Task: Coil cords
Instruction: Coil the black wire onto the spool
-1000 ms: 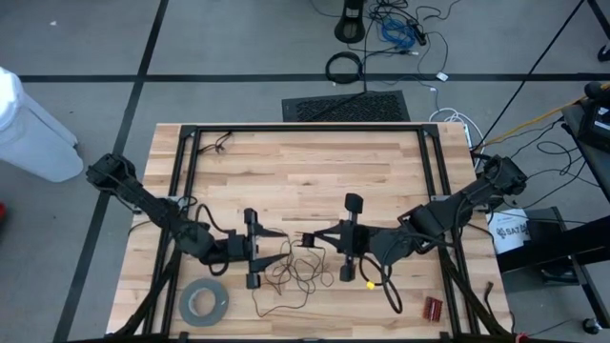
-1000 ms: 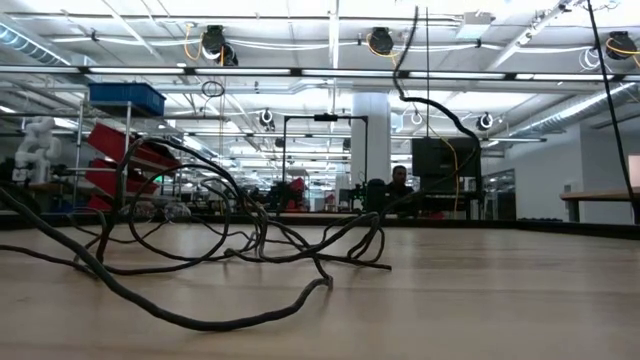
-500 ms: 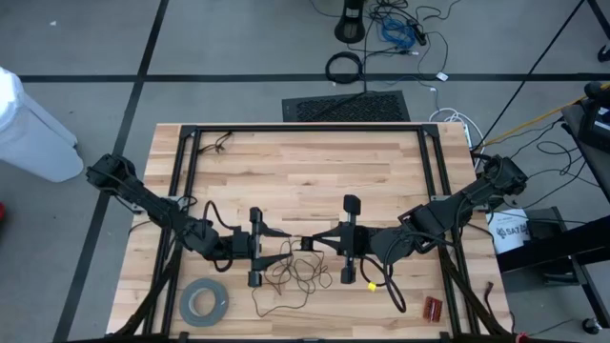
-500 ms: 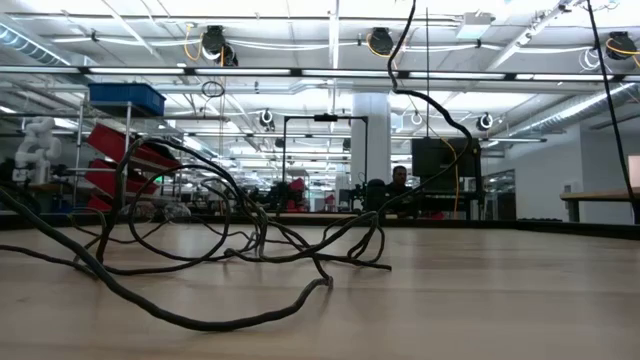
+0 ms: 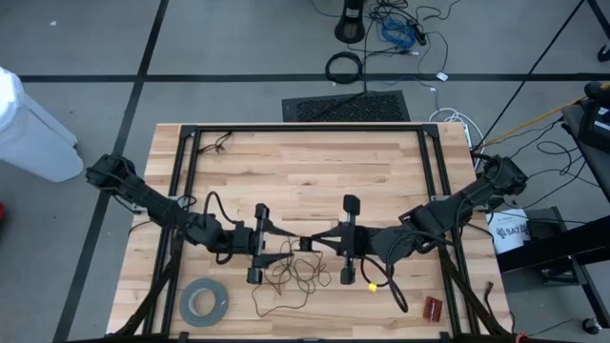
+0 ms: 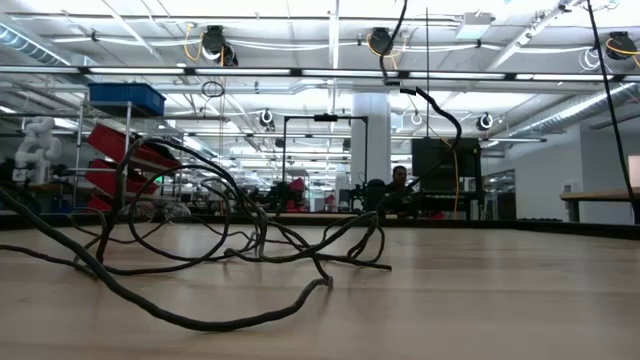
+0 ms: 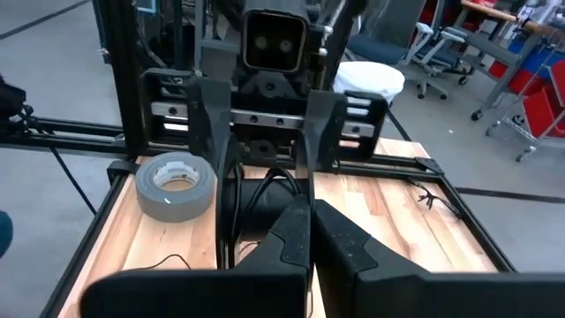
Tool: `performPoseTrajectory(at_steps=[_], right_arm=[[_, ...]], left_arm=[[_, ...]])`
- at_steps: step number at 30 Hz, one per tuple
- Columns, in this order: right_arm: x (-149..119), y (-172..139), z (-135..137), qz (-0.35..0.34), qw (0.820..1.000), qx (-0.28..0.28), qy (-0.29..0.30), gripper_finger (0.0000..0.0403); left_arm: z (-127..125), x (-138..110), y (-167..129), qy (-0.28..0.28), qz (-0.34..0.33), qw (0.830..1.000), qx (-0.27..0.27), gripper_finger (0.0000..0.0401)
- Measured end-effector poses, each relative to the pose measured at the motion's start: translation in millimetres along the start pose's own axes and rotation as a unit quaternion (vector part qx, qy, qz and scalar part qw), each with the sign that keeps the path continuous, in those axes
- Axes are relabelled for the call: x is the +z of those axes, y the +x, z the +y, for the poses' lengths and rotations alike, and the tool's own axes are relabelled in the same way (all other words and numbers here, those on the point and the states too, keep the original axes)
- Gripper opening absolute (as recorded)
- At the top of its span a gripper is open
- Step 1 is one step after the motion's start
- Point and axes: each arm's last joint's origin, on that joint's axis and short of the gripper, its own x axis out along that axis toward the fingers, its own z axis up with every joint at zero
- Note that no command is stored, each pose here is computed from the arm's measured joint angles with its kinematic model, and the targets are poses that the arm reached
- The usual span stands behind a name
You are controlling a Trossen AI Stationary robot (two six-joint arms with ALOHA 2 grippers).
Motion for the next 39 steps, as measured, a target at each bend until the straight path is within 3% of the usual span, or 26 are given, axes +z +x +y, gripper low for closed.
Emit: performPoseTrajectory(at_steps=[39], right_arm=[[2,6,-10,-0.003,0.998,-0.043,-0.043,0.0]], left_arm=[[11,7,0,0.064,-0.006,0.997,0.051,0.0212]])
